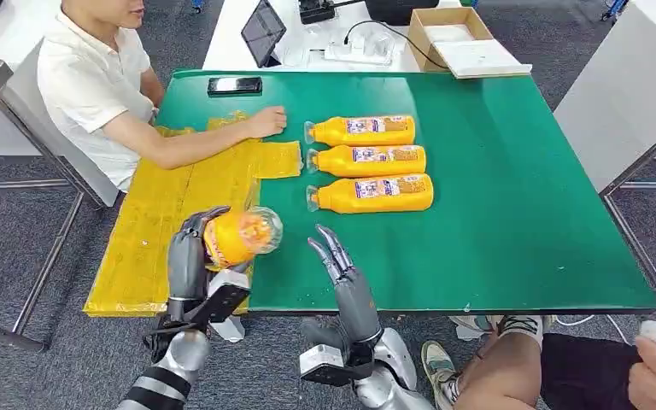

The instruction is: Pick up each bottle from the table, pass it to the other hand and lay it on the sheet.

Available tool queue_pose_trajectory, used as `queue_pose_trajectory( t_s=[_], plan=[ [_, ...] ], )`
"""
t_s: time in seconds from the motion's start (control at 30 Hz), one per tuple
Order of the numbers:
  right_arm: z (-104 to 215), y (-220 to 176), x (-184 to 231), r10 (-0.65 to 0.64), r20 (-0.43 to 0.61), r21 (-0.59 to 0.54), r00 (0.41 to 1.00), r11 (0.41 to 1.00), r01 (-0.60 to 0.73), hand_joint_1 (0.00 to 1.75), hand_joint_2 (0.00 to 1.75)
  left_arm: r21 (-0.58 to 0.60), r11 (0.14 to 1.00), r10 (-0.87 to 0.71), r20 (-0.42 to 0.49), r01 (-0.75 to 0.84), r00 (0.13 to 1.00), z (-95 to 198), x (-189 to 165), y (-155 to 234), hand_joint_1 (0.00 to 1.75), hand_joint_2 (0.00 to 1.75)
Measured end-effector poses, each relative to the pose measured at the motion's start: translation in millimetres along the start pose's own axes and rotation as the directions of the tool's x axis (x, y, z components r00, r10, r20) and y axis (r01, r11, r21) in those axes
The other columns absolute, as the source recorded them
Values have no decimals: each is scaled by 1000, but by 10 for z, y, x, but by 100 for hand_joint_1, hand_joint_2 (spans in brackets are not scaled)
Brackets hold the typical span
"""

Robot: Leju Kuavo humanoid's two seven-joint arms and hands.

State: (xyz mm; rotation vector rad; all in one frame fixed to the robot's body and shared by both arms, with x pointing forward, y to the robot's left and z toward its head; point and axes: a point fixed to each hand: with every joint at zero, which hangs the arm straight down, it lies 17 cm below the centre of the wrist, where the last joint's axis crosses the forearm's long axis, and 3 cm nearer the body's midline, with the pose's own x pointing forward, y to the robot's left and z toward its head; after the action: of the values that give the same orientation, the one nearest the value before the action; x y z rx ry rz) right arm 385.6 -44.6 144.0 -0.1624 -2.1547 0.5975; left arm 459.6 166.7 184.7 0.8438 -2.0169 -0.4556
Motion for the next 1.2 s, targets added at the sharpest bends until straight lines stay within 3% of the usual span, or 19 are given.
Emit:
queue_pose_trajectory(
  t_s=[0.07, 0.2, 0.57, 1.2],
  plan=[
    [-24, 5, 31, -10, 4, -3, 1000, 1000, 10, 0, 0, -54, 991, -118, 20, 119, 993, -96, -56, -134, 175, 175],
    [-46, 11, 58, -21, 6, -8, 1000, 1000, 21, 0, 0, -148, 967, -211, -3, 208, 978, -201, -291, -372, 175, 175],
    [-83, -38, 72, -37, 5, -25, 999, 999, 37, 0, 0, -392, 897, -262, -102, 204, 960, -165, -798, -831, 175, 175],
    [-76, -103, -23, -56, -25, -49, 998, 997, 55, 0, 0, -569, 774, -414, -121, 279, 902, -109, -1173, -1026, 175, 175]
  ],
)
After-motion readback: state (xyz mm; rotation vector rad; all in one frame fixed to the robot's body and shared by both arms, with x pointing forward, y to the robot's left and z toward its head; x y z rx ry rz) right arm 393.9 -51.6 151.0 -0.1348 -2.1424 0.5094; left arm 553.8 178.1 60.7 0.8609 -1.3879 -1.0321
